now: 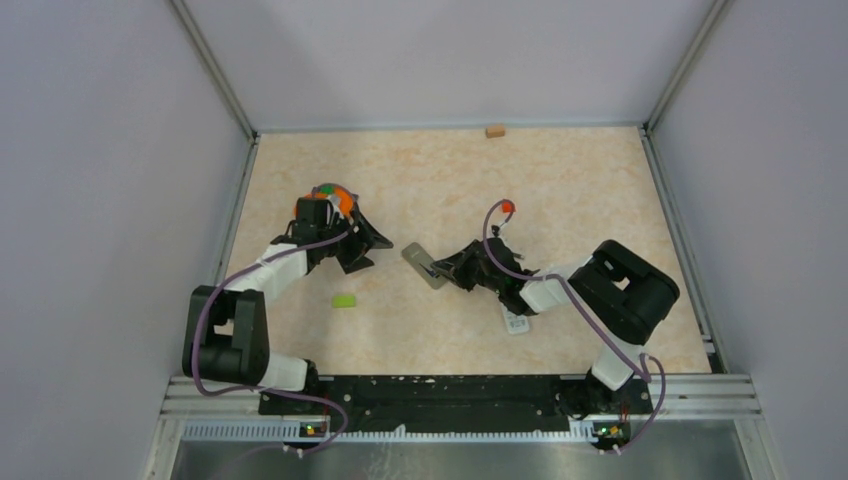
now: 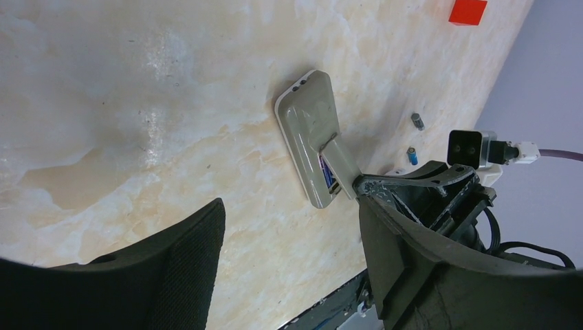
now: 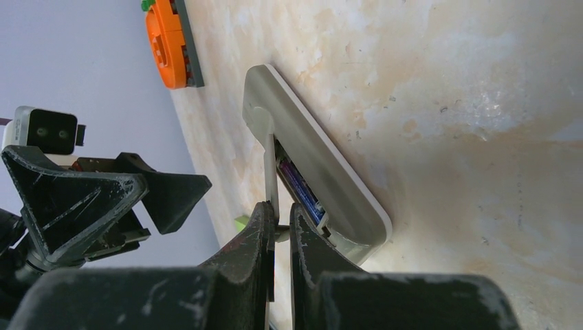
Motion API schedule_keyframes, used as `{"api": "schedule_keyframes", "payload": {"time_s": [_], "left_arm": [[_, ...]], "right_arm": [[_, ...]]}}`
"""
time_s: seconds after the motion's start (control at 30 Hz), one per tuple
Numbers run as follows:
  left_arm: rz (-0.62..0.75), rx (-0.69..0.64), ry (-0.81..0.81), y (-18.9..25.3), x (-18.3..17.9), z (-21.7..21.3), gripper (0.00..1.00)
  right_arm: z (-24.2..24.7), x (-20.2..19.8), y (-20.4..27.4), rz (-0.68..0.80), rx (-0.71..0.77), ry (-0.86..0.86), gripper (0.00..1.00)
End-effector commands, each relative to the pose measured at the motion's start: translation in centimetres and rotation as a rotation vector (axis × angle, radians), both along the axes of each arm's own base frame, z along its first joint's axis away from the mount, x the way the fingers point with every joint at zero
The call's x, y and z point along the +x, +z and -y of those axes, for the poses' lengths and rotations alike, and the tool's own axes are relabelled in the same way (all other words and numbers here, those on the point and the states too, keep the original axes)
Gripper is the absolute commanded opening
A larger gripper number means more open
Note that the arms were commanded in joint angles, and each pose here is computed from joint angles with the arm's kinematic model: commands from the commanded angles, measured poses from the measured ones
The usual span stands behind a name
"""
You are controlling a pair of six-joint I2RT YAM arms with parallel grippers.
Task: Load the batteries into the remote control
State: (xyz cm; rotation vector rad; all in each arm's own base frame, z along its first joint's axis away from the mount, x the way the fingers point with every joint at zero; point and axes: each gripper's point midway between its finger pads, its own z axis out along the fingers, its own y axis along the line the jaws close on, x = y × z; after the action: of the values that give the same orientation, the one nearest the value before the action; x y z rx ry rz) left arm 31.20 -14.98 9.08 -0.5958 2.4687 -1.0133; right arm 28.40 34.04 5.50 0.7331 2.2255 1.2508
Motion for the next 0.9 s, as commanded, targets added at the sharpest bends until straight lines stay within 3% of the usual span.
{"api": "schedule_keyframes", "payload": {"time_s": [0.0, 0.87], "left_arm": [[0.036, -0.014, -0.021, 0.3, 0.7, 0.2, 0.74], [0.008, -0.045, -0.036, -0.5, 0.6, 0.7, 0.72]], "right_arm": [[-0.1, -0.1, 0.6, 0.004, 0.002, -0.021, 0.00], [-0.1, -1.3, 0.7, 0.039, 0.037, 0.026, 0.00]]}}
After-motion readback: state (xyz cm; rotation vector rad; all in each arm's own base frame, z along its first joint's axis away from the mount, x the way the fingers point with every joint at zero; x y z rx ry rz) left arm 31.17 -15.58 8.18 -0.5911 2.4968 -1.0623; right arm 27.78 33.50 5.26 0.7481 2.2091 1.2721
